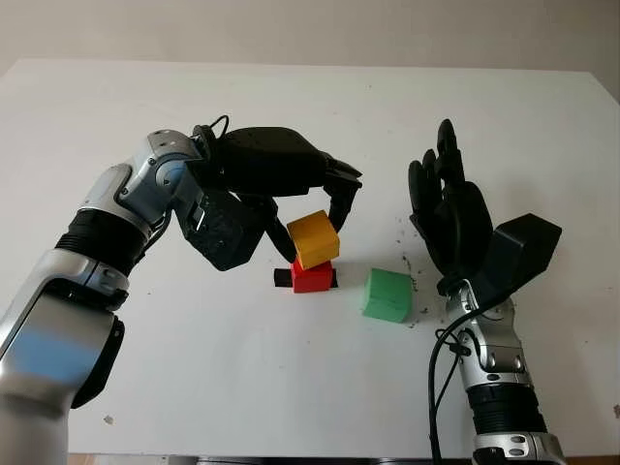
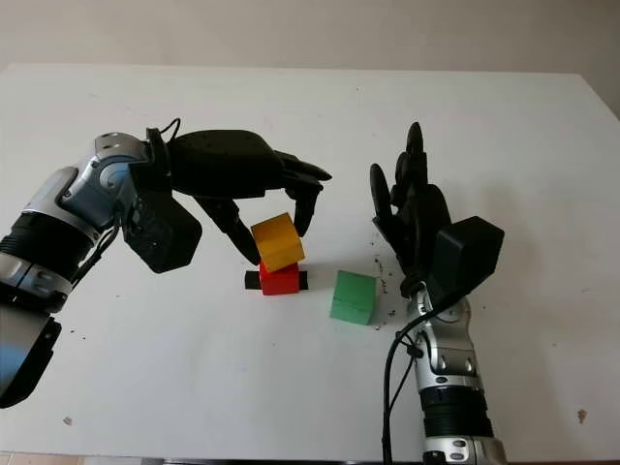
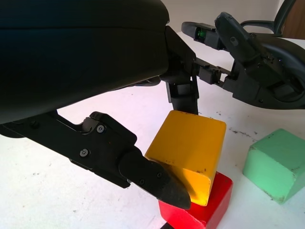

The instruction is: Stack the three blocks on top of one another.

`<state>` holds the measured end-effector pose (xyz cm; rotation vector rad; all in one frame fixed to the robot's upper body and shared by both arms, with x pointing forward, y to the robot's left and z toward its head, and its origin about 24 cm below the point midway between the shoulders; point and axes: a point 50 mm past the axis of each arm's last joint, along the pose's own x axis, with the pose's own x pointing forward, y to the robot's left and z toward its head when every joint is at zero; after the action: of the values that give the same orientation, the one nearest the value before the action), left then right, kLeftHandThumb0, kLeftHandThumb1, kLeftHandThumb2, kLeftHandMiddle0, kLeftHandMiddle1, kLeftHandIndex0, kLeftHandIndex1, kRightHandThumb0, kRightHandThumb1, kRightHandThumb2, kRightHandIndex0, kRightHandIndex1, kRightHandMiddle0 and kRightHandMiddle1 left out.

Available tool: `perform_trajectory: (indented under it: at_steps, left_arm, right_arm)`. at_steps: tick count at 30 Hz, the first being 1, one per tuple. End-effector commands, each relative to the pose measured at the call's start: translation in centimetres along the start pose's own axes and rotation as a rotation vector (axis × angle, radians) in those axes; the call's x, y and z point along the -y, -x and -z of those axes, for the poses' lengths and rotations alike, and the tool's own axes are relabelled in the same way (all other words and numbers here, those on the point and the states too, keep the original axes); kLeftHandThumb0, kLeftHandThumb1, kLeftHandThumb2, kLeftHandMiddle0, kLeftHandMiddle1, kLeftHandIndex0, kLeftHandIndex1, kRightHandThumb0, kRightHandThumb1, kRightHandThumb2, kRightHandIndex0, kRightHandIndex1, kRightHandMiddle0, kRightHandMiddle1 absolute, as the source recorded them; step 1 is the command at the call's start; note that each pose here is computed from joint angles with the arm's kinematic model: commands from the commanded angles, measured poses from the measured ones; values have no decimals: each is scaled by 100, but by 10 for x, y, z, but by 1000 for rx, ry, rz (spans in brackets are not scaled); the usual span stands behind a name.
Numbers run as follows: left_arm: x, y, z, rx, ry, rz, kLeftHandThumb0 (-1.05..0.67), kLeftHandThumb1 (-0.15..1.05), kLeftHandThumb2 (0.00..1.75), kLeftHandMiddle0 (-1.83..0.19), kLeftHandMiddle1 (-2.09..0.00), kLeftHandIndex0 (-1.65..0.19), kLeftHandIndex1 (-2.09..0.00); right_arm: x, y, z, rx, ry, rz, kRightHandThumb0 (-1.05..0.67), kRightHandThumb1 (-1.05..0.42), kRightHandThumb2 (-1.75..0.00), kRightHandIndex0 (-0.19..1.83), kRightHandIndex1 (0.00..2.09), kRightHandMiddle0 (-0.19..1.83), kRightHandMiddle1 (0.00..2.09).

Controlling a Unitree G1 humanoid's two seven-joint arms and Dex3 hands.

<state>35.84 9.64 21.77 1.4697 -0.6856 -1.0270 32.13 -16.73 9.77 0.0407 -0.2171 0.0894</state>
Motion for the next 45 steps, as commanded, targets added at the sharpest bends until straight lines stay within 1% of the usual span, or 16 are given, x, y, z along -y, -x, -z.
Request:
perform_trajectory:
  at_steps: [1,3,6,15,23,31,36,38,39,40,41,43,45]
  left_arm:
    - [-9,1,-2,1,-43,-6,-44,86,5,-20,-5,-48,-101]
    - [-9,2,-2,0,-48,-5,-45,85,5,-19,-5,-49,-95]
    - [-8,3,-2,-5,-47,-2,-46,84,5,-19,-5,-49,-95]
    - [-5,6,1,-25,-33,11,-48,85,6,-19,-5,-45,-99]
    - [-3,7,0,-21,-22,6,-50,85,6,-17,-5,-43,-101]
    - [-3,8,-2,-24,-21,13,-52,85,5,-18,-5,-42,-100]
    - [-2,9,-2,-29,-21,11,-55,84,5,-16,-5,-37,-98]
    - [-1,10,-3,-26,-39,7,-58,84,5,-13,-4,-31,-90]
    - [-1,10,-3,-25,-50,7,-60,84,5,-10,-4,-26,-81]
    - [-1,11,-3,-29,-59,10,-63,85,5,-4,-4,-21,-60]
    - [-1,12,-2,-36,-69,14,-65,86,5,2,-4,-21,-40]
    - [-1,14,-2,-52,-80,23,-69,87,5,10,-3,-15,-16]
    - [-2,16,-2,-66,-89,26,-70,85,5,14,-3,-9,-9]
  right_arm:
    - [3,0,-3,17,-1,5,-75,-105,-44,-19,2,-17,5]
    - [3,0,-3,17,-3,2,-74,-105,-45,-19,1,-17,4]
    - [3,0,-3,18,1,-2,-74,-105,-46,-19,0,-19,4]
    - [2,-1,-3,11,-3,-2,-75,-105,-46,-19,0,-19,4]
    - [3,-1,-3,8,-3,-4,-74,-105,-46,-19,0,-18,3]
    - [2,-2,-3,7,-1,-6,-75,-105,-46,-19,0,-18,4]
    - [3,-2,-2,4,-2,-2,-76,-105,-45,-19,0,-19,3]
    - [3,-2,-2,1,0,-1,-76,-105,-45,-19,0,-19,3]
    - [3,-2,-2,0,1,0,-76,-105,-45,-19,0,-19,4]
    - [3,-1,-2,2,4,-3,-76,-105,-45,-19,0,-19,3]
    - [4,-1,-2,4,3,-4,-75,-105,-46,-19,0,-19,3]
    - [4,-2,-2,5,-2,-6,-76,-105,-46,-19,0,-19,3]
    - [4,-2,-2,4,-6,-9,-76,-105,-46,-19,0,-19,1]
